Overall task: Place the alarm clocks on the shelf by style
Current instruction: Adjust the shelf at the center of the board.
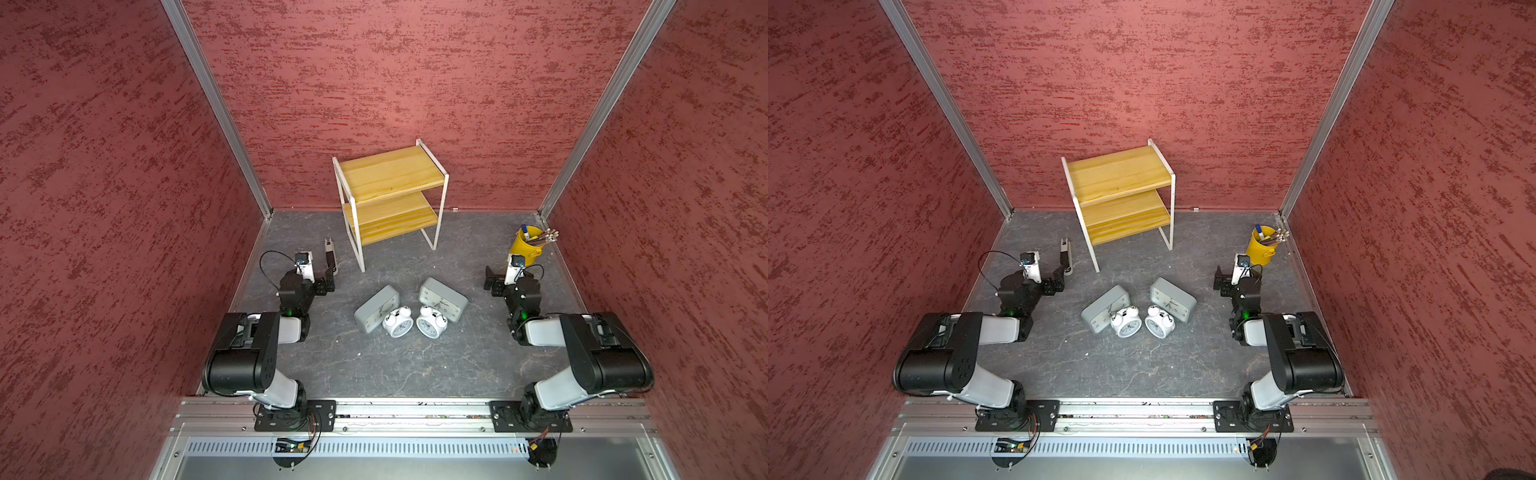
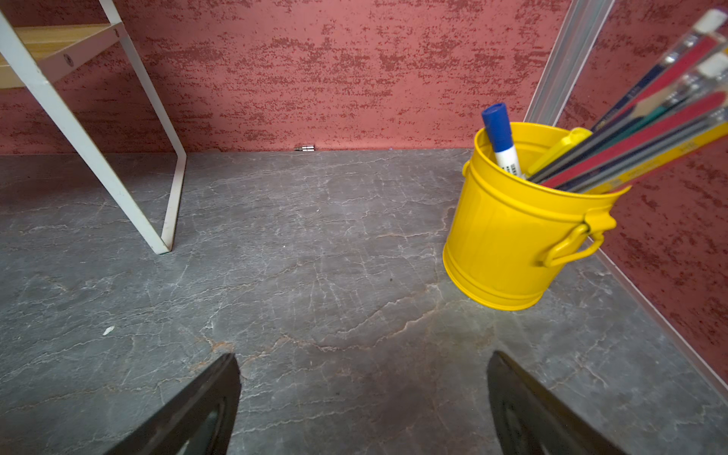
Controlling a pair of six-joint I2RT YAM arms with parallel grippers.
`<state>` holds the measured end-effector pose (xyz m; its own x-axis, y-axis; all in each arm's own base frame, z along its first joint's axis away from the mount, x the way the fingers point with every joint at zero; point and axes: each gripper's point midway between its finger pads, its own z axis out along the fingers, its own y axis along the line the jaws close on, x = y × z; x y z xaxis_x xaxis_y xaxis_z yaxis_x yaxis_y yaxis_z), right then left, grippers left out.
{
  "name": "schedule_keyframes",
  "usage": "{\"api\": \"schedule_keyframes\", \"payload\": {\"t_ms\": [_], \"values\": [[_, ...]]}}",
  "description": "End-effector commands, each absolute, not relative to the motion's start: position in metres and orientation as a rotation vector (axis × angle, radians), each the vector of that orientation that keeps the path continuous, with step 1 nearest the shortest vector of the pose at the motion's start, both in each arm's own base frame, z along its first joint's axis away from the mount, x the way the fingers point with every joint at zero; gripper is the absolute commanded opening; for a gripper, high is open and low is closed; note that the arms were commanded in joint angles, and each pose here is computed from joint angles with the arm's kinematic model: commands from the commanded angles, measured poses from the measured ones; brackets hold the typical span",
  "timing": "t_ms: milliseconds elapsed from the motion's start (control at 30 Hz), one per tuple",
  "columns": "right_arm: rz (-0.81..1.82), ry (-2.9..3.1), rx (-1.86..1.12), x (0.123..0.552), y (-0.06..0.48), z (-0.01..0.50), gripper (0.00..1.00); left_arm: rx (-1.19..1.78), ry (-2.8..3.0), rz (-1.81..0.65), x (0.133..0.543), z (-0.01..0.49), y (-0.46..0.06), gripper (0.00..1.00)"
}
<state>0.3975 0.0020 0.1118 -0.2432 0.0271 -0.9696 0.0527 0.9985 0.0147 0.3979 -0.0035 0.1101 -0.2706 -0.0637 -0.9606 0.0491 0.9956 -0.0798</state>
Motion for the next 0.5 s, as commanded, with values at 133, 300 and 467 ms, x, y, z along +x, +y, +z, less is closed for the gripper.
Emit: {"api": "schedule_keyframes", "payload": {"t_ms": [133, 300, 467], "values": [[-0.037, 1.792, 0.077, 0.402, -0.003, 0.12, 0.99, -0.021, 1.82, -0.105, 0.401, 0.115, 0.0, 1.0], [-0.077, 1.752, 0.145, 0.394, -0.014, 0.133, 0.99, -0.082, 1.763, -0.053, 0.391, 0.13, 0.01, 1.0], [-0.077, 1.775, 0.143, 0.391, -0.014, 0.155, 0.99, -0.165, 1.735, 0.022, 0.381, 0.151, 0.023, 1.0]]}}
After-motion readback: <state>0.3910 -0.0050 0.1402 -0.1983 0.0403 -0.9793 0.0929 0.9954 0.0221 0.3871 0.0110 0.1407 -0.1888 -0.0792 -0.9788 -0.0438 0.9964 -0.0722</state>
